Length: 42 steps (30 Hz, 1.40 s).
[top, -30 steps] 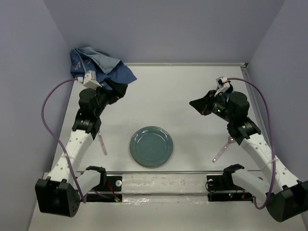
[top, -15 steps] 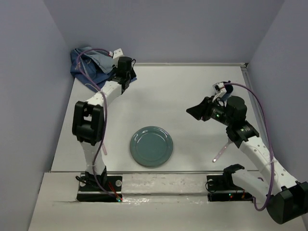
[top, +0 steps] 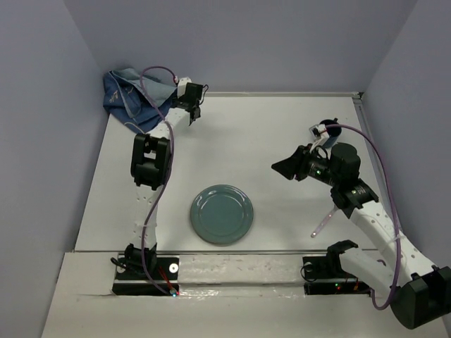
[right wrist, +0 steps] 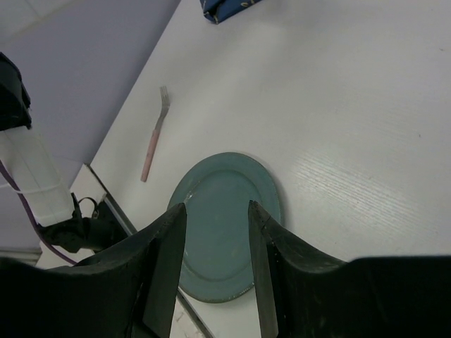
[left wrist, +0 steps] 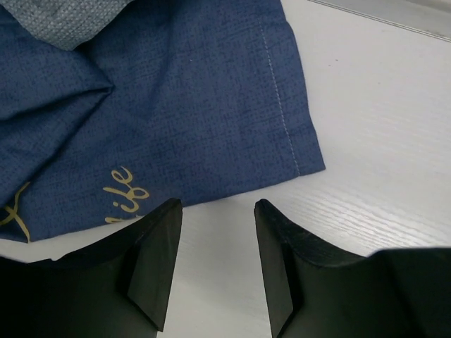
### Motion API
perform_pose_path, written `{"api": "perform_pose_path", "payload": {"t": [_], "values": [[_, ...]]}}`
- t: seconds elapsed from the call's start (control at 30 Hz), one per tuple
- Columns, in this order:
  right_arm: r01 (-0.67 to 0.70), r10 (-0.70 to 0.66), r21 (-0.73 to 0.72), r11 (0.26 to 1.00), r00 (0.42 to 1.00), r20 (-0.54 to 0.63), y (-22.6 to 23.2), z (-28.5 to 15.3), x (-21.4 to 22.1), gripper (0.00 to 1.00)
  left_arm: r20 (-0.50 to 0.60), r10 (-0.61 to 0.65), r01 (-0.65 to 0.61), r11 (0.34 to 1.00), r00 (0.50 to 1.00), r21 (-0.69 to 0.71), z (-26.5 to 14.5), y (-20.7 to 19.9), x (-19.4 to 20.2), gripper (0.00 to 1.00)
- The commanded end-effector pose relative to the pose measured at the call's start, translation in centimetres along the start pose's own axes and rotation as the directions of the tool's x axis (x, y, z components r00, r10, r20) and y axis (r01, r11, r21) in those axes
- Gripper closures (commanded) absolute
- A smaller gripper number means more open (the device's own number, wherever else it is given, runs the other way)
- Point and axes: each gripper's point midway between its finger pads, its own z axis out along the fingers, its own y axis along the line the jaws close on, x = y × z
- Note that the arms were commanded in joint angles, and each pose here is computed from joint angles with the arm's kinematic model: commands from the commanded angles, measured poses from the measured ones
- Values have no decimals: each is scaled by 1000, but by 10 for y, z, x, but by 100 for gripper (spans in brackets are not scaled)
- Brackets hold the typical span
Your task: Set the dinner table for one person
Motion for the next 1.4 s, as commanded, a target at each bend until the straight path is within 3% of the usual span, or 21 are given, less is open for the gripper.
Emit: {"api": "perform_pose_path", "payload": {"t": [0.0,0.2,0.4,0.47,0.5,0.57,0.73,0.83,0.93,1.07,1.1,1.13,1.17,1.2,1.37], "values": [[29,-28,-38,999,999,24,9,-2,-6,53,-26,-13,12,1000,1000,-18,7,14,-6,42],[23,-23,-39,999,1000,13,8,0,-3,54,-122,-97,104,993,988,52,35,14,16,44],[23,-22,-53,998,1000,22,7,7,-8,54,-183,-131,154,981,974,119,48,0,37,53],[17,-16,-53,998,1000,15,6,9,-7,54,-191,-136,162,978,972,132,53,-4,42,67],[17,-16,-56,998,1000,20,6,10,-8,54,-196,-137,168,974,971,149,54,-7,43,85],[18,-17,-43,999,999,29,3,11,-9,54,-203,-138,173,971,969,167,55,-12,45,100],[5,-5,-4,1000,999,39,-11,24,-12,54,-213,-129,191,934,968,301,25,-45,41,100],[-12,7,75,997,998,70,-30,36,-23,43,-180,-115,180,899,977,399,-10,-81,32,100],[-23,12,135,991,997,82,-46,48,-32,41,-201,-99,187,855,975,483,-40,-112,43,100],[-42,32,146,988,997,68,-53,56,-30,41,-111,-107,143,905,988,402,-54,-92,28,100],[-39,31,127,991,997,67,-50,56,-29,41,-62,-132,146,907,989,394,-57,-85,14,98],[-52,45,129,990,997,61,-52,55,-21,41,-10,-162,154,918,987,366,-61,-67,-8,85],[-52,44,127,991,997,64,-52,54,-20,41,-9,-155,149,928,988,341,-58,-55,-4,69],[-54,45,127,990,996,71,-52,53,-19,41,7,-146,136,937,989,321,-56,-47,-8,46],[-54,47,111,992,997,67,-49,50,-16,41,21,8,-10,993,1000,118,-24,7,1,41]]}}
